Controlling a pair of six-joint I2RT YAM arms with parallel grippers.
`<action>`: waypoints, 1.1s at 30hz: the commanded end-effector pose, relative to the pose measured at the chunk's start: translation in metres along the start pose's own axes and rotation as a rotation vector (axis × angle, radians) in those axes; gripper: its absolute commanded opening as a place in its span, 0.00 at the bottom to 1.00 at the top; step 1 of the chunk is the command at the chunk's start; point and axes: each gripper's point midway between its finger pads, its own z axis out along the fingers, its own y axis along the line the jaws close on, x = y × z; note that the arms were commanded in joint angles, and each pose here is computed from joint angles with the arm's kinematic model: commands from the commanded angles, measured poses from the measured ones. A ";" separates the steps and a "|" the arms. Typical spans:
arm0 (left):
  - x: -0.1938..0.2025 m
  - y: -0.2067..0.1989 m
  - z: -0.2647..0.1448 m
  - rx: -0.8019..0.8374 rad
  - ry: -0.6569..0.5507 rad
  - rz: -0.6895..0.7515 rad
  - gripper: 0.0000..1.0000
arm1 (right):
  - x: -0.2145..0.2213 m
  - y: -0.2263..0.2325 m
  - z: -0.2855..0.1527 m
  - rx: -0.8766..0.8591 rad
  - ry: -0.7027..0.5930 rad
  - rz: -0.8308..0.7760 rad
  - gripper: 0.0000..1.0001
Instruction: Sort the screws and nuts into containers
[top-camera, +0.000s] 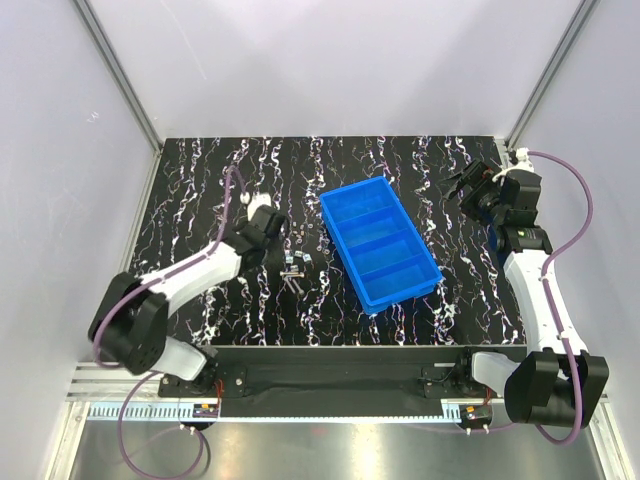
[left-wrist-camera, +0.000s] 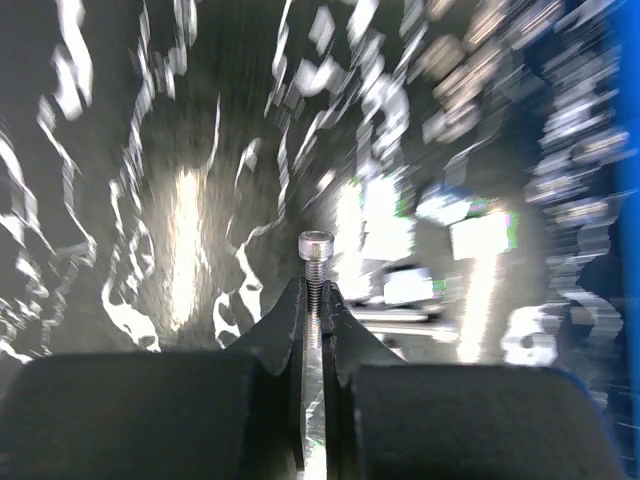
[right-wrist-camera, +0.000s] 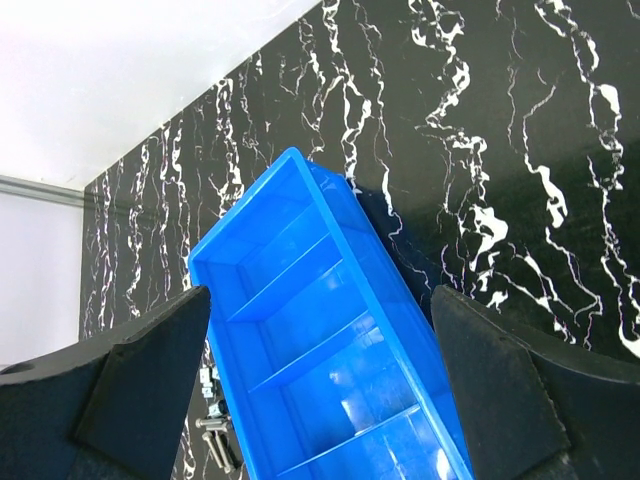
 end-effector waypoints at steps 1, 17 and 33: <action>-0.094 -0.039 -0.037 0.137 -0.284 -0.036 0.00 | -0.010 0.002 0.001 0.018 -0.029 0.032 1.00; -0.177 -0.239 -0.008 0.582 -0.399 0.215 0.00 | -0.014 -0.004 -0.004 0.062 -0.059 0.032 1.00; -0.169 -0.234 -0.028 0.543 -0.353 0.302 0.61 | -0.013 -0.004 -0.002 0.059 -0.043 0.022 1.00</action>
